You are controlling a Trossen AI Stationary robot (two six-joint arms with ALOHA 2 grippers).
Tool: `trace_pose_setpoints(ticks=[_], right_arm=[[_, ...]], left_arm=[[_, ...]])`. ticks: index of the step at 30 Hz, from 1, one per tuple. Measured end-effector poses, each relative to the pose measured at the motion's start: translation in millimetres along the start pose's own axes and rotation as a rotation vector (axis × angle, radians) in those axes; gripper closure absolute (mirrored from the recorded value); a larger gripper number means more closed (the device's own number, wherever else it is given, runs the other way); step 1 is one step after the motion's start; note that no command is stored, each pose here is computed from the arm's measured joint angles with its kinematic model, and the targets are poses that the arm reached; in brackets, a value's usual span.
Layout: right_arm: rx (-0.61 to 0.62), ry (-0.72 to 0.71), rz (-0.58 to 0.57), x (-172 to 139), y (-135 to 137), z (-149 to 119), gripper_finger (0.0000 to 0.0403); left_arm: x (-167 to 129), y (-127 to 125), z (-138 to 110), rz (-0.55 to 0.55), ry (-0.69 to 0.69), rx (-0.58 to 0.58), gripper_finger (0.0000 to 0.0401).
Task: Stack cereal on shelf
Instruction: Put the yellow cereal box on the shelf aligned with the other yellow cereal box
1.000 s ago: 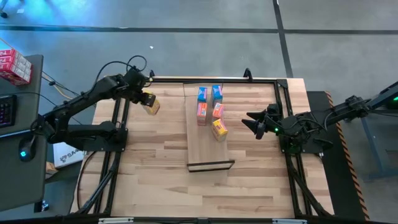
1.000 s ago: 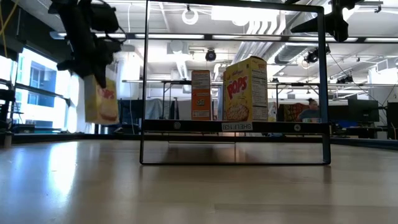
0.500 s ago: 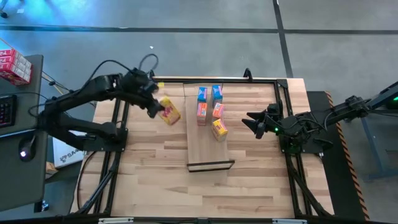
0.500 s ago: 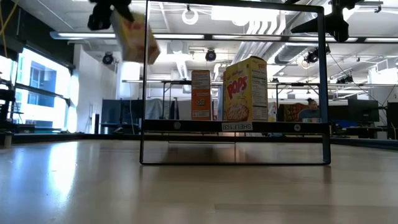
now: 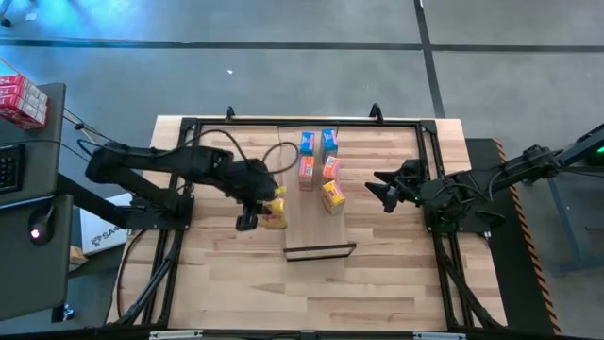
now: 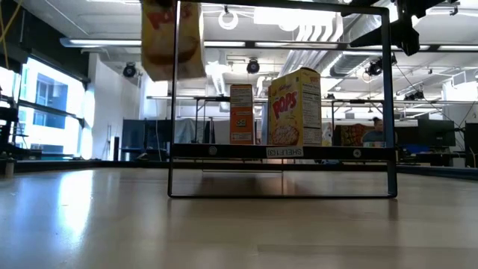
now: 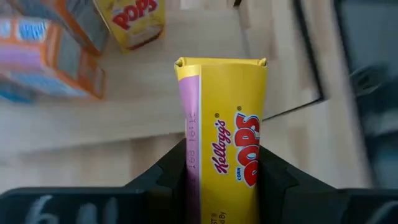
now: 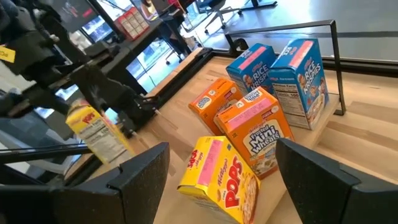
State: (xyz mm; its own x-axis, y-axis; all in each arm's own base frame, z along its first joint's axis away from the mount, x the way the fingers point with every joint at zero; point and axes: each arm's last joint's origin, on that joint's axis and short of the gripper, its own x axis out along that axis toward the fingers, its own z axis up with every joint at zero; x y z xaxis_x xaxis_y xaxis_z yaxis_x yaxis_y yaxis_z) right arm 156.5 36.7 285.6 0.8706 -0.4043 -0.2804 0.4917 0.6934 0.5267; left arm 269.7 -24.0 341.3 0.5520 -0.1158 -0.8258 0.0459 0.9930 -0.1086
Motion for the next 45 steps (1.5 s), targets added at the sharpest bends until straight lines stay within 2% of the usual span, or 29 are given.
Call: trace_pose_setpoints(ticks=[6, 12, 15, 19, 24, 34, 45], right_arm=[[-0.001, 0.013, -0.017, 6, 2, -5, 0.0112], [0.025, 0.044, -0.015, 9, 4, -9, 0.0112], [0.027, 0.044, -0.017, 10, 4, -10, 0.0112], [0.057, 0.039, -0.019, 10, 4, -10, 0.0112], [0.075, 0.044, -0.02, 10, 4, -10, 0.0112], [0.072, 0.04, -0.026, 10, 4, -10, 0.0112], [0.068, 0.04, -0.027, 10, 3, -10, 0.0112]], left_arm=[[22, 9, 12, 0.096, -0.016, 0.322, 0.0293], [47, 13, 26, 0.062, -0.065, 0.6, 0.0293], [64, 15, 30, 0.061, -0.057, 0.689, 0.0293], [88, 20, 36, 0.078, -0.057, 0.719, 0.0293], [110, 27, 31, 0.09, 0.039, 0.71, 0.0292], [112, 33, 31, 0.099, 0.058, 0.74, 0.0249], [111, 42, 35, 0.147, 0.026, 0.687, 0.0168]])
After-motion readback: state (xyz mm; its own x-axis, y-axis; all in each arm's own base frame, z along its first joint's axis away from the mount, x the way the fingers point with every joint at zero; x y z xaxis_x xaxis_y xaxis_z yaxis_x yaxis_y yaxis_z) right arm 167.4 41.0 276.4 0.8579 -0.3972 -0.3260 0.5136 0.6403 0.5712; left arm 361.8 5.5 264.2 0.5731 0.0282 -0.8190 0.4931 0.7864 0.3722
